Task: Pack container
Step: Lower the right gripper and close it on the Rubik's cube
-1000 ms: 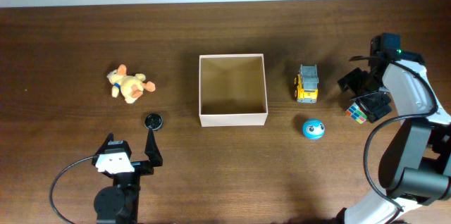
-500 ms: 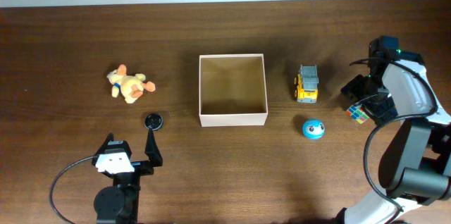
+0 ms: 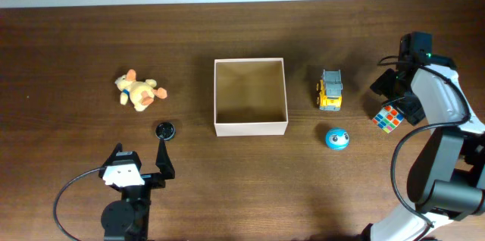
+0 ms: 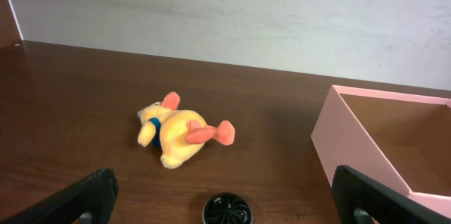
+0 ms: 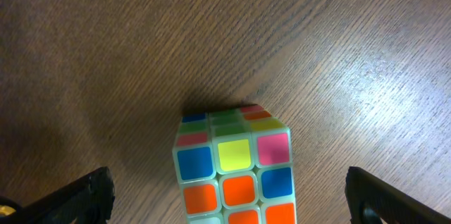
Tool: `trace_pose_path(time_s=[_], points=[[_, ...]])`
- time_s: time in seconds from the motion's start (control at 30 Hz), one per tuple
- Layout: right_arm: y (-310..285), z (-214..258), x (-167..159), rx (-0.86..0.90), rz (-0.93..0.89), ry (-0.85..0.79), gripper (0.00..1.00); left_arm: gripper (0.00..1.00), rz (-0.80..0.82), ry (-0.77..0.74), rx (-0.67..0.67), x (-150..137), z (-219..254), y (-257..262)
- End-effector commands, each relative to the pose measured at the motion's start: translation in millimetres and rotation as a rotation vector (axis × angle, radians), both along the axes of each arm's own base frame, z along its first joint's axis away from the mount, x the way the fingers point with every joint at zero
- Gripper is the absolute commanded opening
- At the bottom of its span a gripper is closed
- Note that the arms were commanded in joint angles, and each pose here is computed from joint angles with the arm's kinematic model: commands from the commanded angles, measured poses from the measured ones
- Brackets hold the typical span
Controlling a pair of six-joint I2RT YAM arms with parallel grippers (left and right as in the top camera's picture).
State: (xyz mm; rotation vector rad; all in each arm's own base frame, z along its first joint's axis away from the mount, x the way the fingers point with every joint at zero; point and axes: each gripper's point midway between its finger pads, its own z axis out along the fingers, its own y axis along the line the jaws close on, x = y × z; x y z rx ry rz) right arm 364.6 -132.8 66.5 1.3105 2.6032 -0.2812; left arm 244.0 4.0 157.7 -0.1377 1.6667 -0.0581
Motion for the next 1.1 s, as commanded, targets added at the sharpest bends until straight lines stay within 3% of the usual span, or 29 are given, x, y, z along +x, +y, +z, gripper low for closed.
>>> trace_pose_path(time_s=[0.0, 0.37, 0.67, 1.07], points=[[-1.9, -8.8, -0.7, -0.012, -0.003, 0.027, 0.99, 0.99, -0.013, -0.005, 0.014, 0.0, -0.1, -1.8], [14.7, -47.5, -6.2, 0.073, 0.017, 0.013, 1.0, 0.99, -0.013, -0.005, 0.014, 0.0, -0.1, -1.8], [17.7, -57.9, -14.4, 0.083, 0.018, 0.028, 0.77, 0.99, -0.013, -0.005, 0.014, 0.0, -0.1, -1.8], [-0.2, -57.8, -19.4, 0.08, 0.048, 0.038, 0.82, 0.99, -0.013, -0.005, 0.014, 0.0, -0.1, -1.8]])
